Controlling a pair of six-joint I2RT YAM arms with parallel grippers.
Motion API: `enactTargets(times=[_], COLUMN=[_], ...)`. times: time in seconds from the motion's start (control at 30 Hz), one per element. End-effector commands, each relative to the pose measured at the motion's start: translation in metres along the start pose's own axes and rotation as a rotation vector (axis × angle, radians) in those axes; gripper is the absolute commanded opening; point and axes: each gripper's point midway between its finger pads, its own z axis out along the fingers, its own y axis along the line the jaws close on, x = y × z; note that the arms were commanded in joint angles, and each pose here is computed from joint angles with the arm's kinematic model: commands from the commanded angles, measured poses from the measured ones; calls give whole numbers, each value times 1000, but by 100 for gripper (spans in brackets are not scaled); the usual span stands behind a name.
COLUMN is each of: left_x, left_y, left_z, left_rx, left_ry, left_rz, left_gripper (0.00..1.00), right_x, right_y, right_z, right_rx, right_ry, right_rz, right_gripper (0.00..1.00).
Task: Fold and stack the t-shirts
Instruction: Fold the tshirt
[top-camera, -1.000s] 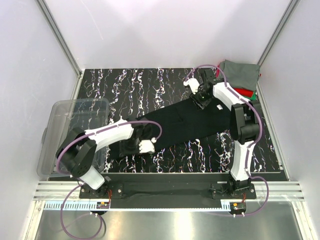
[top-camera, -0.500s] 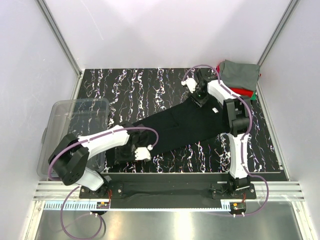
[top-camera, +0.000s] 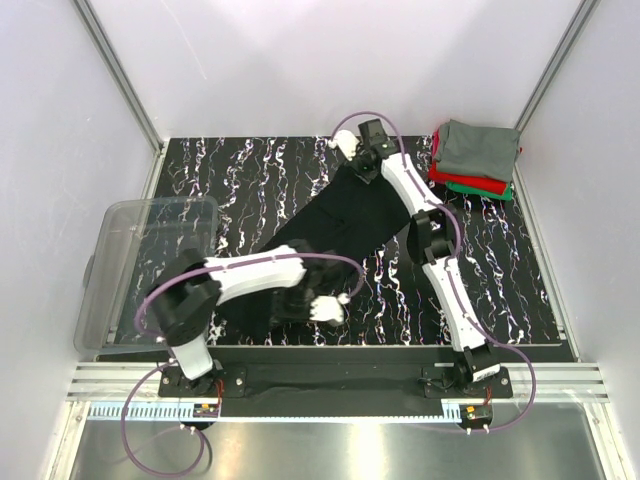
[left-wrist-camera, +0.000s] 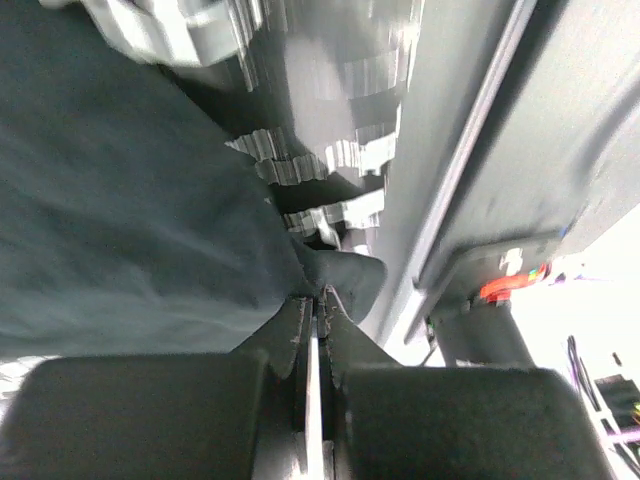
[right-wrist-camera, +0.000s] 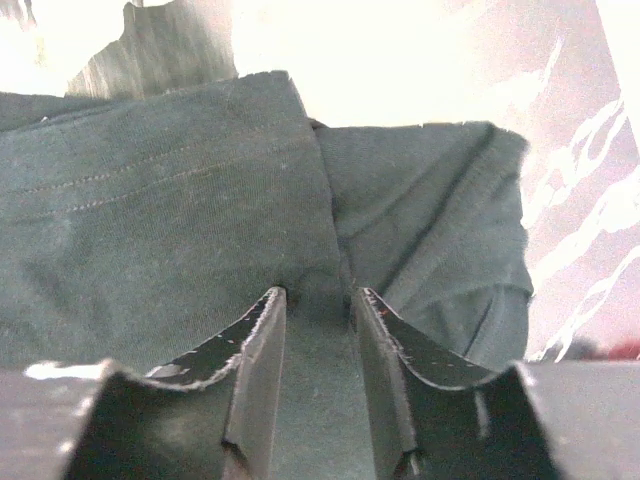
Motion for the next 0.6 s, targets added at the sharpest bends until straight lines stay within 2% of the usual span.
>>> enactTargets(times=[0.0, 0.17, 0.27, 0.3, 0.33, 0.37, 0.43, 0.47, 0.57], left_x=[-51, -80, -83, -87, -88, -91, -93, -98, -107], left_y=[-9, -32, -34, -32, -31, -30, -28, -25, -13], left_z=[-13, -7, -20, -28, -37, -46, -57, -68, -93], left_rx=[32, 66, 52, 30, 12, -4, -23, -51, -135], left_ry=[-96, -71, -96, -117, -138, -153, -169, -195, -253], left_rz=[44, 102, 97, 104, 111, 122, 129, 134, 154], left_gripper=[0, 8, 15, 21, 22, 23, 26, 27, 30], right_x=[-24, -74, -96, -102, -98, -111, -107, -114, -106], right_y=[0, -29, -44, -45, -40, -46, -41, -46, -40], right_z=[23, 5, -27, -36, -37, -60, -69, -87, -103], right_rx=[59, 160, 198, 197, 177, 189, 173, 181, 168], right_ry=[-91, -262, -313, -328, -314, -343, -326, -340, -303], right_rz=[-63, -22, 17, 37, 50, 58, 90, 97, 103], right_gripper=[44, 47, 49, 50, 50, 50, 51, 51, 52])
